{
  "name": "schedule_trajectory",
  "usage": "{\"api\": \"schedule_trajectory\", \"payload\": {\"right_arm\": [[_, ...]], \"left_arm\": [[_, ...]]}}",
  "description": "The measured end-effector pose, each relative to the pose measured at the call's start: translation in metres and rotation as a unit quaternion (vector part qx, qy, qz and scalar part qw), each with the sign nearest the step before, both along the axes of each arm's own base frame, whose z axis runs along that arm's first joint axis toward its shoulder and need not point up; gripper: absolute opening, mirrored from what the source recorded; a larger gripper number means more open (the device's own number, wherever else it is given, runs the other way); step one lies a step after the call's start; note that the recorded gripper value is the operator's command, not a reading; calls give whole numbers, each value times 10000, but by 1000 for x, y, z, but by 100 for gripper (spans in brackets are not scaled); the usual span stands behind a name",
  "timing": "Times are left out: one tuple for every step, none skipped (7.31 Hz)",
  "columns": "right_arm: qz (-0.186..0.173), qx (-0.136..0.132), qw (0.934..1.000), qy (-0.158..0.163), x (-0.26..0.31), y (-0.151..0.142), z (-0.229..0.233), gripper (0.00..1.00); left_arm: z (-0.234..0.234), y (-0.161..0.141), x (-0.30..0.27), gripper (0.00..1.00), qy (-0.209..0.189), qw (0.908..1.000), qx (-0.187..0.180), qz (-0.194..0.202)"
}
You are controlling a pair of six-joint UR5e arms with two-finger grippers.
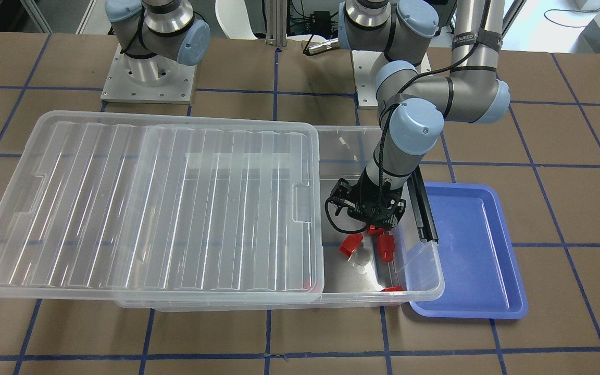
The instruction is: Place red block in blue tray from box
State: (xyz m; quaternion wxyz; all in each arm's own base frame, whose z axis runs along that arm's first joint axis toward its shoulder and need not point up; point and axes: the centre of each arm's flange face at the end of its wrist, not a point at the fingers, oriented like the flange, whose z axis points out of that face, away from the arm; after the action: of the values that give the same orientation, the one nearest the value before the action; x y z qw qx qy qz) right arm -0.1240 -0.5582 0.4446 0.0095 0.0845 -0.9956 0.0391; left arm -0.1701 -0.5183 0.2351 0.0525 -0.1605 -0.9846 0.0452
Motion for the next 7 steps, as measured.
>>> {"api": "schedule_trajectory", "payload": {"right_arm": [[-14,42,10000,-40,4,8,42,100],[-39,32,10000,-36,13,25,78,100],[-66,16,10000,-23,22,44,100,100],[-129,38,9999,-46,30,55,105,100],[-306,32,9995,-75,45,57,106,100],[-480,2,9988,-86,76,53,105,100],[-537,-41,9985,-83,120,47,103,100]], "left_arm": [[-8,-4,0,100,0,10000,-23,-1],[-12,-7,2,100,4,10000,-49,8],[-16,-9,3,100,10,10000,-49,25],[-20,-10,4,100,13,10000,-40,40],[-23,-11,5,100,23,10000,-29,50],[-26,-13,5,100,93,9999,-8,61],[-28,-15,5,100,231,9997,7,94]]}}
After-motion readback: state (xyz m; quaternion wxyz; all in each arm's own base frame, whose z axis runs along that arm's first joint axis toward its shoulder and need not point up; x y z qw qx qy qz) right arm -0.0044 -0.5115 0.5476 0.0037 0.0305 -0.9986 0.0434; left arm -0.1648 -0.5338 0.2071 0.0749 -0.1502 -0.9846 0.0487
